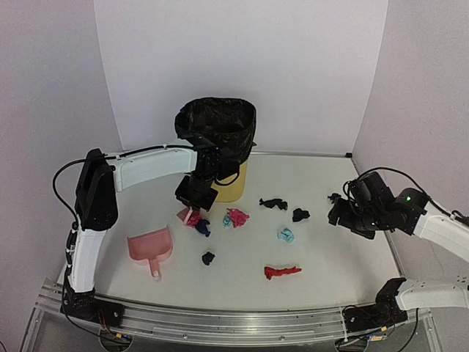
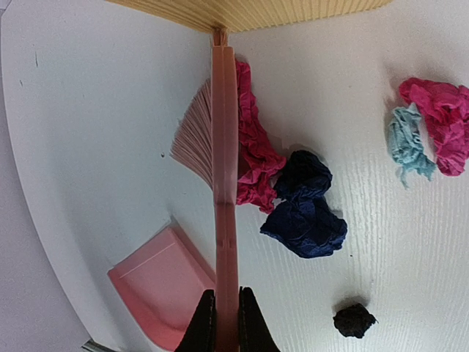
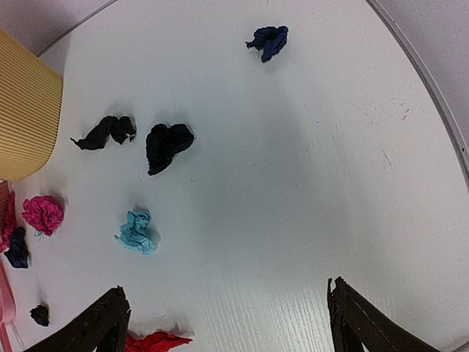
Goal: Sweep away the paper scraps from the table
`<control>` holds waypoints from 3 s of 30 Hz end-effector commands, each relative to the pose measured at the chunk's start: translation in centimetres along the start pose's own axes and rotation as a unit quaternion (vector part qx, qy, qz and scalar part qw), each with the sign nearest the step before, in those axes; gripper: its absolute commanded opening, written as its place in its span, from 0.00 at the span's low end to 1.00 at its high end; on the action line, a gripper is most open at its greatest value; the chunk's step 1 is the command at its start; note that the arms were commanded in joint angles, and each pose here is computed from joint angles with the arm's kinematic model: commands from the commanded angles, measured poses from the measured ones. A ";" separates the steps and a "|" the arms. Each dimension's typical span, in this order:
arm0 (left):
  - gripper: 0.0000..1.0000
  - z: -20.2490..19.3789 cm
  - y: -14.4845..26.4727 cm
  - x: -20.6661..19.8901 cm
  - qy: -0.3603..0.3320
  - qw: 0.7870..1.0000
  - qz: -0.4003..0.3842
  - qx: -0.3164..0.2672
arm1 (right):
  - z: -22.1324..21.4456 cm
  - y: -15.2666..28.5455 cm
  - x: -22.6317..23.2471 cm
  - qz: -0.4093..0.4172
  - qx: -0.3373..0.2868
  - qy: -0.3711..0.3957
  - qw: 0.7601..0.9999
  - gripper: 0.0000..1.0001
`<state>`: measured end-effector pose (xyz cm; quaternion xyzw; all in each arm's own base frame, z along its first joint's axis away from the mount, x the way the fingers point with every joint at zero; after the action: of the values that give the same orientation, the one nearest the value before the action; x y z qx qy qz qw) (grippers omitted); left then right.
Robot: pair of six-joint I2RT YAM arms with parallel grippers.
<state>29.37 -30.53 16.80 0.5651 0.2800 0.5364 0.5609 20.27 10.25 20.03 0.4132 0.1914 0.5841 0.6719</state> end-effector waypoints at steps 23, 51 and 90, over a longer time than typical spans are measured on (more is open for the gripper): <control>0.00 -2.6 8.4 -7.2 -0.026 0.993 -0.105 -0.056 | -1.5 0.0 -1.5 0.004 0.010 -0.022 1.000 0.91; 0.00 -12.5 6.7 -0.1 0.015 0.988 -0.141 0.066 | -1.7 -2.2 -0.6 -0.038 0.041 0.017 0.998 0.91; 0.00 -10.7 13.0 0.1 0.003 0.974 -0.227 -0.019 | -0.9 -1.6 -1.6 -0.058 -0.003 0.037 0.998 0.90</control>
<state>17.47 -31.39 25.54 0.4877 0.3774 0.4185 0.6667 19.65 8.93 17.27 0.3862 0.2351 0.5590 0.6951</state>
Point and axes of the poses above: each gripper's point midway between its finger pads, its own y axis back along the fingers, its own x axis along the line the jaws close on, z = x × y, the point moved 6 cm from there along y, back along the fingers, and after that the axes turned 2 degrees about y, right-handed, at the moved point
